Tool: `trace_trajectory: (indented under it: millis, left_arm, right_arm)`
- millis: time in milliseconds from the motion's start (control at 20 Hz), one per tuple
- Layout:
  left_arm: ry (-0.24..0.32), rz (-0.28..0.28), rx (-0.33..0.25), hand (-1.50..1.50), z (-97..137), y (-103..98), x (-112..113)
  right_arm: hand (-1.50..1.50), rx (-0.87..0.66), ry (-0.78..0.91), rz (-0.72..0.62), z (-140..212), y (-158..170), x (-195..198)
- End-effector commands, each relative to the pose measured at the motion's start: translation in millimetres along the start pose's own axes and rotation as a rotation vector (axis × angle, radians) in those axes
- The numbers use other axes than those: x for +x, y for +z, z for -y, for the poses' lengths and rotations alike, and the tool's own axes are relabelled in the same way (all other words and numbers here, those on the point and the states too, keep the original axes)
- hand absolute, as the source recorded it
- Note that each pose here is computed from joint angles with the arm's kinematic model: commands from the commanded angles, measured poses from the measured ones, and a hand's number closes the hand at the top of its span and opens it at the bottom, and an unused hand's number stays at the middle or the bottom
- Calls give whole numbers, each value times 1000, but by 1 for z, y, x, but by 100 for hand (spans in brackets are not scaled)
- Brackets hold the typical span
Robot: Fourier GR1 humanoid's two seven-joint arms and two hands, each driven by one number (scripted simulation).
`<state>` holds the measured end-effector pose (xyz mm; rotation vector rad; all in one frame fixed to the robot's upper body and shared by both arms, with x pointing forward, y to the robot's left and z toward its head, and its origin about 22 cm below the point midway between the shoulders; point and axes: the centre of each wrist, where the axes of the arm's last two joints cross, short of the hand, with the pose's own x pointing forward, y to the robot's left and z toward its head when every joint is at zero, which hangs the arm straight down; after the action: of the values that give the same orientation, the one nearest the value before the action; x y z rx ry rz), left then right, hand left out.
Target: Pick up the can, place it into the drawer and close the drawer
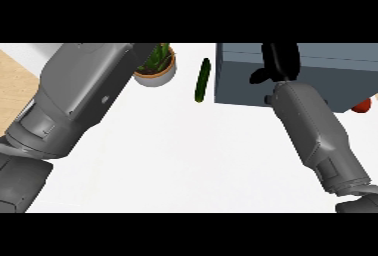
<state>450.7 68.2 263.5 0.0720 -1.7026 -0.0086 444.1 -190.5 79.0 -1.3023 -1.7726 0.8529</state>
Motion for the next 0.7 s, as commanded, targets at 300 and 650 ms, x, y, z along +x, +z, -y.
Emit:
trace_trajectory:
  millis: [300,650]
  left_arm:
    - [-12,6,-11,-150,-20,8,-5]
    - [0,1,-21,-150,-46,13,-20]
  right_arm:
    - [-150,-75,-30,-8,31,-49,19]
    - [-150,-91,-194,2,37,-60,39]
